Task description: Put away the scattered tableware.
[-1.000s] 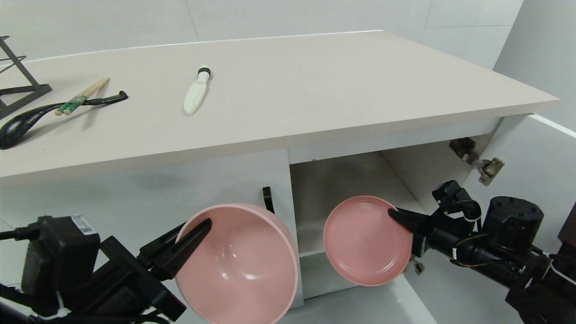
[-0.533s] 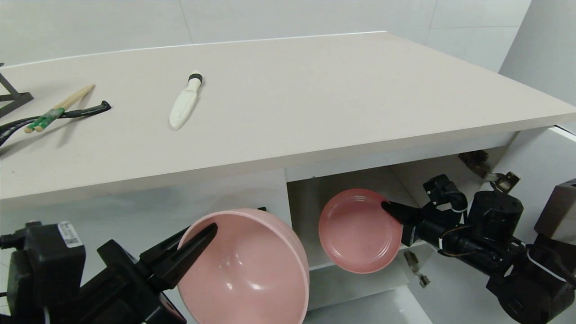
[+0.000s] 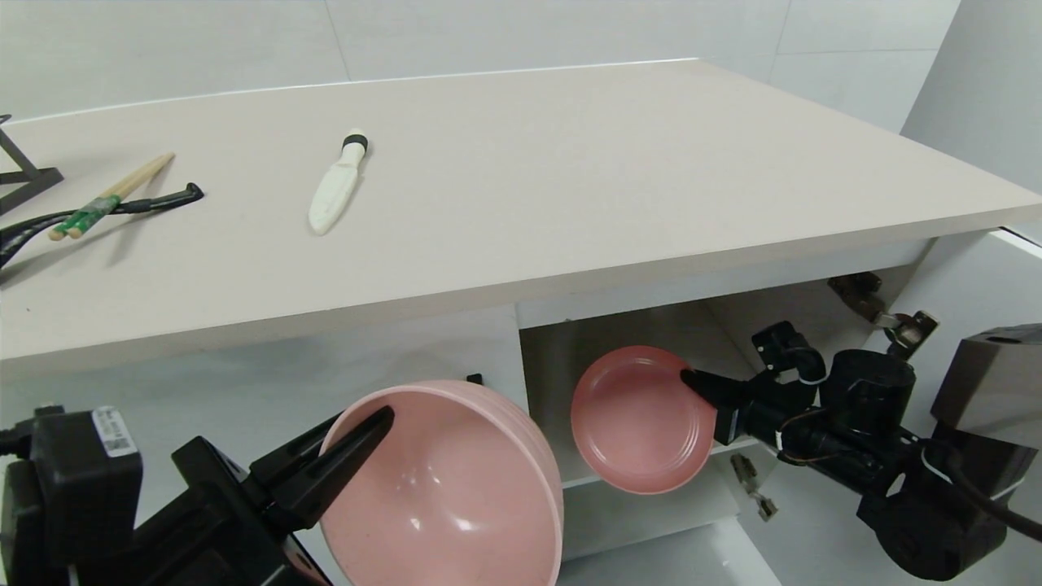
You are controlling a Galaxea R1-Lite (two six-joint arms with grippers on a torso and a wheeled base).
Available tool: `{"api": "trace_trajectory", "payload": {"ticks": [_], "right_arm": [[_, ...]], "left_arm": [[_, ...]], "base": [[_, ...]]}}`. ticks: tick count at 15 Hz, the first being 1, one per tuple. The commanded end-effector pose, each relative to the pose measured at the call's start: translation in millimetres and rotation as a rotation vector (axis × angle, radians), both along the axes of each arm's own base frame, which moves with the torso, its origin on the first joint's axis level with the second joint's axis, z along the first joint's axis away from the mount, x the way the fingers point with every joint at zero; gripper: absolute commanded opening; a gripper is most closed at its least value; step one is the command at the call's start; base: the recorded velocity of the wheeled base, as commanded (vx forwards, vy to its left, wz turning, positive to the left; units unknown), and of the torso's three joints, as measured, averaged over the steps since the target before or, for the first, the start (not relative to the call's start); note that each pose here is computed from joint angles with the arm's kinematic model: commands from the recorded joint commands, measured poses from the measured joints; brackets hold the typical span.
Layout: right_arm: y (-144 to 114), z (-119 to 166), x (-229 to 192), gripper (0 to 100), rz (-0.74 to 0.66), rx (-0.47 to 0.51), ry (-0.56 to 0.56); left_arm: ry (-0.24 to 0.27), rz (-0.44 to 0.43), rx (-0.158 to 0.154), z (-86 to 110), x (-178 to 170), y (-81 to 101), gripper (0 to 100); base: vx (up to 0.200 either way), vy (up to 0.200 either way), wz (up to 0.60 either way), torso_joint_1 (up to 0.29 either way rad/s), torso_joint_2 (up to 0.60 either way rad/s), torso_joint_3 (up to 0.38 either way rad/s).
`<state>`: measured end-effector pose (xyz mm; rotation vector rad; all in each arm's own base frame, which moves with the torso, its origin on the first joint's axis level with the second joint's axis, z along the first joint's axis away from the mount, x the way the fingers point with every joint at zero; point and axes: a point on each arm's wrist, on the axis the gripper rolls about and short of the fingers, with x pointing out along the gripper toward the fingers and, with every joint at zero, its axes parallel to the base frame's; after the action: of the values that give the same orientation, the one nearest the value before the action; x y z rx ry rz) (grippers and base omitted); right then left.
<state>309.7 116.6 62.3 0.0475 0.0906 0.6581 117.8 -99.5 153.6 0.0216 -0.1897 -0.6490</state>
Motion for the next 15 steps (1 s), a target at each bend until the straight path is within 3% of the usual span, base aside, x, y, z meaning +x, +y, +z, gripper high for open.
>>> {"api": "trace_trajectory", "payload": {"ticks": [1, 6, 10, 15], "right_arm": [[3, -11, 8, 0, 0.0, 0.008, 0.022], [10, -26, 27, 0, -0.002, 0.027, 0.035], [16, -26, 44, 0, -0.009, 0.116, 0.043], [19, -35, 57, 0, -0.045, 0.119, 0.028]], "left_arm": [[0.001, 0.0, 0.001, -0.2, 0, -0.1, 0], [-0.005, -0.001, -0.004, 2.2, -3, 2.7, 0], [0.009, -0.001, 0.005, 3.3, -10, 8.2, 0], [0.01, -0.002, 0.004, 4.5, -13, 11.1, 0]], "base": [[0.0, 0.0, 0.0, 0.0, 0.0, 0.0], [0.0, 0.0, 0.0, 0.0, 0.0, 0.0], [0.0, 0.0, 0.0, 0.0, 0.0, 0.0], [0.0, 0.0, 0.0, 0.0, 0.0, 0.0]]}}
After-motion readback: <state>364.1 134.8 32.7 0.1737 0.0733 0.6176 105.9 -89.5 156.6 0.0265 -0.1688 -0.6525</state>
